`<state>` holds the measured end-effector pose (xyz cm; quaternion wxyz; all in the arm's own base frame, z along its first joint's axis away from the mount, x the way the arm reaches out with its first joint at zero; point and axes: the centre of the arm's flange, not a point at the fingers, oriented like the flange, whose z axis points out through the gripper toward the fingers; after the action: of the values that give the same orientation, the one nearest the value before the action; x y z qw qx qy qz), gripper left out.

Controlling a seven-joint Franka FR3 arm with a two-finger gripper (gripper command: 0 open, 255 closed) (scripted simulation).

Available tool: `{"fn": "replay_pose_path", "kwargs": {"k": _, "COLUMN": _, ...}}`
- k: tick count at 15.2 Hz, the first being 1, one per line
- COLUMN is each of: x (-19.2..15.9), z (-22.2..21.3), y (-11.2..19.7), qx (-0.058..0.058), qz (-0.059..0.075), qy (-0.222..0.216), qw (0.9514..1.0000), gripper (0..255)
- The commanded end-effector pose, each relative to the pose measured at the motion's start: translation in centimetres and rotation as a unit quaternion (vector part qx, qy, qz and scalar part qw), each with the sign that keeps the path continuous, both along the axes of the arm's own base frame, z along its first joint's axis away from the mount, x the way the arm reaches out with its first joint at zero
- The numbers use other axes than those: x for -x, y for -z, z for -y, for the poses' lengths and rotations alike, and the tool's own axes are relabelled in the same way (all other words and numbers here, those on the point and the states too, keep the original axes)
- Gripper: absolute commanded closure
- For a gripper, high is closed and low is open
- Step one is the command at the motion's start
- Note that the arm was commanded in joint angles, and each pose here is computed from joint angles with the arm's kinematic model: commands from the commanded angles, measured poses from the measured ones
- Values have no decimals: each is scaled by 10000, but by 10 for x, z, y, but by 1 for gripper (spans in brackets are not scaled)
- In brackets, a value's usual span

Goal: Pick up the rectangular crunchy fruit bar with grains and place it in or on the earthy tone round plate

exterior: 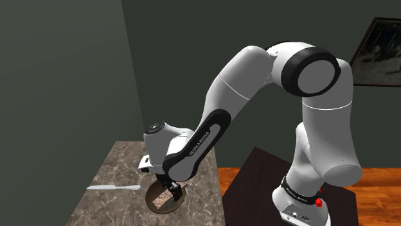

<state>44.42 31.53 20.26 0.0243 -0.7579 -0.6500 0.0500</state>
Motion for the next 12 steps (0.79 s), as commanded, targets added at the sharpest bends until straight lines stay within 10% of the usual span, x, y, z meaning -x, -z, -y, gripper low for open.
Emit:
{"fn": "replay_pose_path", "kwargs": {"k": 1, "x": -1, "z": 0, "y": -13, "qx": 0, "qz": 0, "qy": 0, "qw": 10000, "gripper": 0}}
{"fn": "replay_pose_path", "kwargs": {"k": 12, "x": -5, "z": -1, "y": -50, "qx": 0, "qz": 0, "qy": 0, "qw": 10000, "gripper": 0}}
